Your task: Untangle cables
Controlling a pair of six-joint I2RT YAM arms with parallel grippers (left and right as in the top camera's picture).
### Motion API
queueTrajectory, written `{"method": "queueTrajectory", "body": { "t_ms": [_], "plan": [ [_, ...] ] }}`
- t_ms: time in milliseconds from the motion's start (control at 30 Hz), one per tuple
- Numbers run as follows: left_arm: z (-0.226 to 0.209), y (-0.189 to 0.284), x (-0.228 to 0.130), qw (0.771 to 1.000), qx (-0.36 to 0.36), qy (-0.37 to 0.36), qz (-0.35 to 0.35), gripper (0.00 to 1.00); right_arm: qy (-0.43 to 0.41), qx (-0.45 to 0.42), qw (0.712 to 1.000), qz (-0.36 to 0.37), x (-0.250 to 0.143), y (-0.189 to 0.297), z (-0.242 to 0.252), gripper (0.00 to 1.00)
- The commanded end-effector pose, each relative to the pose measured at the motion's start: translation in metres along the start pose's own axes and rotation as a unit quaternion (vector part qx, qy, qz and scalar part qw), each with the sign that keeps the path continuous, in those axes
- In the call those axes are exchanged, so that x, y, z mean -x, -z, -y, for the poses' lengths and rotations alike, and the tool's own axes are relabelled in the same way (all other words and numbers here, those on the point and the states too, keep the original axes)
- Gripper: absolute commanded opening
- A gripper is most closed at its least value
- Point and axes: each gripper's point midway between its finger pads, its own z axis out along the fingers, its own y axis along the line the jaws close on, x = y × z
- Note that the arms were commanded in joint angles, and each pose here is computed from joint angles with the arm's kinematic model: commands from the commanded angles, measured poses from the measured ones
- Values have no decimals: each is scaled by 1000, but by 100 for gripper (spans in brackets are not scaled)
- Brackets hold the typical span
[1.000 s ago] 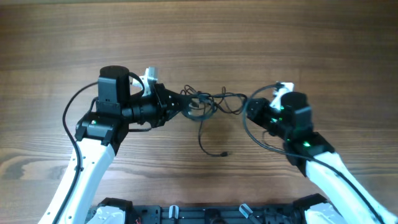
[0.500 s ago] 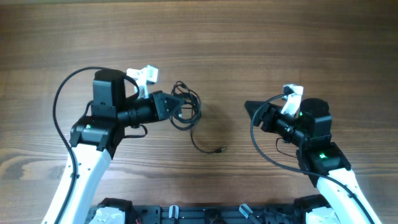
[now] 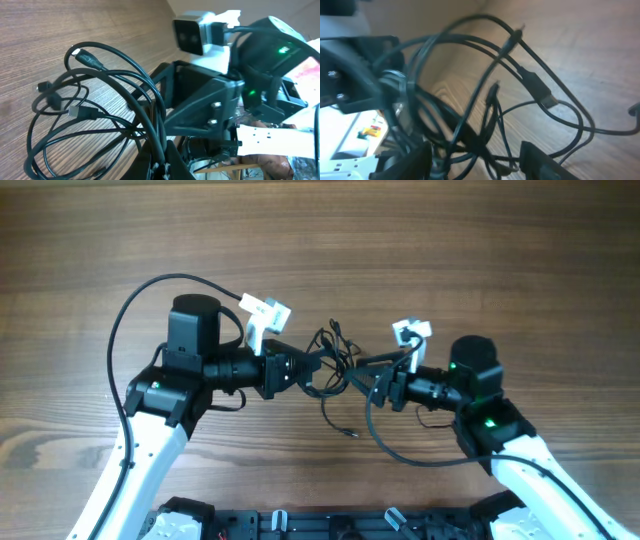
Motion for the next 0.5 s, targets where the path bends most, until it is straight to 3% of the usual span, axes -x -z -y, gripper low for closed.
{"method": "queueTrajectory", "body": {
  "t_ms": [0, 267, 400, 467],
  "plan": [
    [14, 3, 3, 1000, -19, -25, 0, 4, -31, -5, 999, -15, -8, -9, 11, 53],
    [19, 4, -2, 999, -37, -15, -8, 4, -80, 38, 995, -52, -21, -22, 5, 44],
    [20, 4, -2, 999, -38, -15, -8, 4, -64, 52, 995, -53, -22, -27, -3, 44],
    [20, 4, -2, 999, -38, -10, -8, 4, -51, 62, 995, -50, -20, -29, -9, 38]
  ]
}}
